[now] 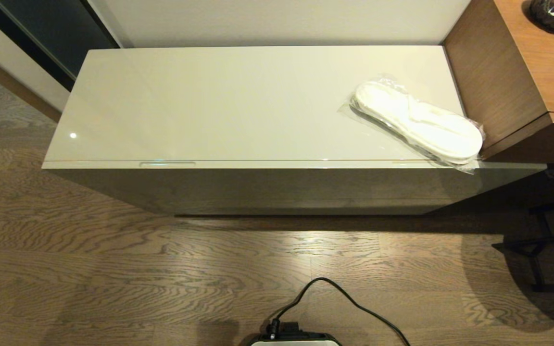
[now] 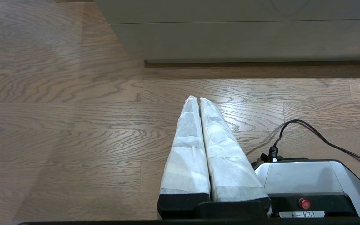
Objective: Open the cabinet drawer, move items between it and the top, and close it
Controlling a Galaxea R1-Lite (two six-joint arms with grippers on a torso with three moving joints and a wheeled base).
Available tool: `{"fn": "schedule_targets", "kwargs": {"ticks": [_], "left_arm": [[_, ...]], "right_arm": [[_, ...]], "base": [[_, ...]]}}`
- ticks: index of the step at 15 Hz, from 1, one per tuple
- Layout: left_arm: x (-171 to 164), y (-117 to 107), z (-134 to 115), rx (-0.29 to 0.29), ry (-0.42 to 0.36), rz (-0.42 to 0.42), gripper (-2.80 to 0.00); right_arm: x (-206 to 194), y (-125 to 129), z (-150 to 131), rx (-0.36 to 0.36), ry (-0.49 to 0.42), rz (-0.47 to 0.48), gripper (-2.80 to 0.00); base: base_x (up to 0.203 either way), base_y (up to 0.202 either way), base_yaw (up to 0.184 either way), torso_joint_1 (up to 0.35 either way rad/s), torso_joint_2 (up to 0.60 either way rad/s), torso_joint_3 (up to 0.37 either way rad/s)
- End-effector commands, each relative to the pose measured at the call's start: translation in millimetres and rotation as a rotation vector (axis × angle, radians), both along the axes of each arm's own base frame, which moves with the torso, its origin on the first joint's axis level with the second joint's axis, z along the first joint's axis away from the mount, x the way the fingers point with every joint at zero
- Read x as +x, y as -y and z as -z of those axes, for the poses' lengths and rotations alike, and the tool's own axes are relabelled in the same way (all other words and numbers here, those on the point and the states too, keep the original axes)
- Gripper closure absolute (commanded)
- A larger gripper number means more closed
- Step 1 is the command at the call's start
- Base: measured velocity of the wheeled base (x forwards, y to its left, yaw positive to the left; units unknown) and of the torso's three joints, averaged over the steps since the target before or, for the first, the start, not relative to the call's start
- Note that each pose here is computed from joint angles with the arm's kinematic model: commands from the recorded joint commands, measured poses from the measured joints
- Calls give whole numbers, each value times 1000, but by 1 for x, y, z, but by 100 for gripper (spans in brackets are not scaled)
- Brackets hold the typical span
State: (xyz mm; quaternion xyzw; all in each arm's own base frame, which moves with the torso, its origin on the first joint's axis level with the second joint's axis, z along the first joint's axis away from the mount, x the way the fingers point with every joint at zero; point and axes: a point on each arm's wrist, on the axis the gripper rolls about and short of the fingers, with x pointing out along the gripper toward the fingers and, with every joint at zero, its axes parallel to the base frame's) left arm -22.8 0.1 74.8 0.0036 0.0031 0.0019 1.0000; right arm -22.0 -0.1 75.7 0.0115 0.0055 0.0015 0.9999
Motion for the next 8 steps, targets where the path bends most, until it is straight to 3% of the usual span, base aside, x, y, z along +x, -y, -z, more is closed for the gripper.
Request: {"fn": "schedule_targets", "kwargs": {"ticks": [1, 8], "left_arm": [[0, 0, 0, 0, -2, -1, 0], [0, 0, 0, 0, -2, -1, 0]], "right_arm": [[0, 0, 1, 0, -4, 0, 0], [0, 0, 1, 0, -4, -1, 0]], "base": [[0, 0, 0, 0, 0, 0], [0, 0, 0, 0, 0, 0]]}}
